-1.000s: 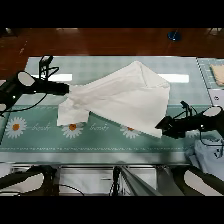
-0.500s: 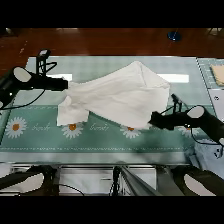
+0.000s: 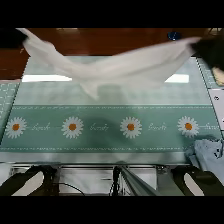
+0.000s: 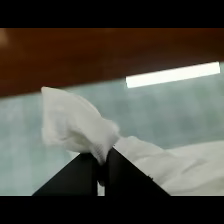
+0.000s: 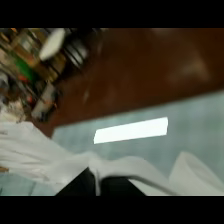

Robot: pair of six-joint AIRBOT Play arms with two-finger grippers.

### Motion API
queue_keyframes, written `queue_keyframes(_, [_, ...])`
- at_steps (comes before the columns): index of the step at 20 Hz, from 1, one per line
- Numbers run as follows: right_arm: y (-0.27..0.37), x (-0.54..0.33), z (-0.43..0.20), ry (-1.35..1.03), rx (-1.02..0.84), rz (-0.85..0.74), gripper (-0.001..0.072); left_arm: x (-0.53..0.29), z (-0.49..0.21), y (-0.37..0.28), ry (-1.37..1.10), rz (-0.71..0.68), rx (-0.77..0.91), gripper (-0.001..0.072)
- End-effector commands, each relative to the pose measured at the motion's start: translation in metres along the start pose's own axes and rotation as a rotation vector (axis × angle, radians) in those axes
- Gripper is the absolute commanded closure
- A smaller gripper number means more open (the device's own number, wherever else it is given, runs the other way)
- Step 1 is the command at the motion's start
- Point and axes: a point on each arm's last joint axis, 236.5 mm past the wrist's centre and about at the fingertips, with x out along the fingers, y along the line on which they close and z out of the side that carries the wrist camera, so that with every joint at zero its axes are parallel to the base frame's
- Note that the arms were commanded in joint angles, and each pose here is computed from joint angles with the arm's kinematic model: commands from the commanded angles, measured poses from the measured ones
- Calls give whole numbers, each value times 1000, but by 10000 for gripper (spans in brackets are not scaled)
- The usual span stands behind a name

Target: Fold the shirts.

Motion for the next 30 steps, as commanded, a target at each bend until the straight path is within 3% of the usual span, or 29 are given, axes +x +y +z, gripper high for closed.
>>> queue_keyframes(1, [99, -83, 91, -272, -176, 112, 690, -150, 95, -43, -365, 51, 98, 678])
queue_keyframes(6, [169, -164, 138, -487, -333, 148, 690, -330, 128, -95, -775, 158, 231, 677])
queue_keyframes(12, [196, -203, 136, -508, -336, 158, 690, -407, 100, -124, -886, 196, 277, 677])
queue_keyframes(15, [144, -180, 93, -270, -311, -36, 690, -374, 60, -111, -665, 193, 190, 677])
queue_keyframes(20, [-26, -169, 5, 343, -303, -608, 690, -268, -49, -75, -63, 163, 39, 677])
queue_keyframes(24, [-102, -115, -47, 638, -221, -675, 690, -176, -144, -66, 292, 41, -86, 677])
queue_keyframes(30, [-225, 7, -78, 669, -264, -699, 690, -37, -207, -13, 335, 60, -180, 677])
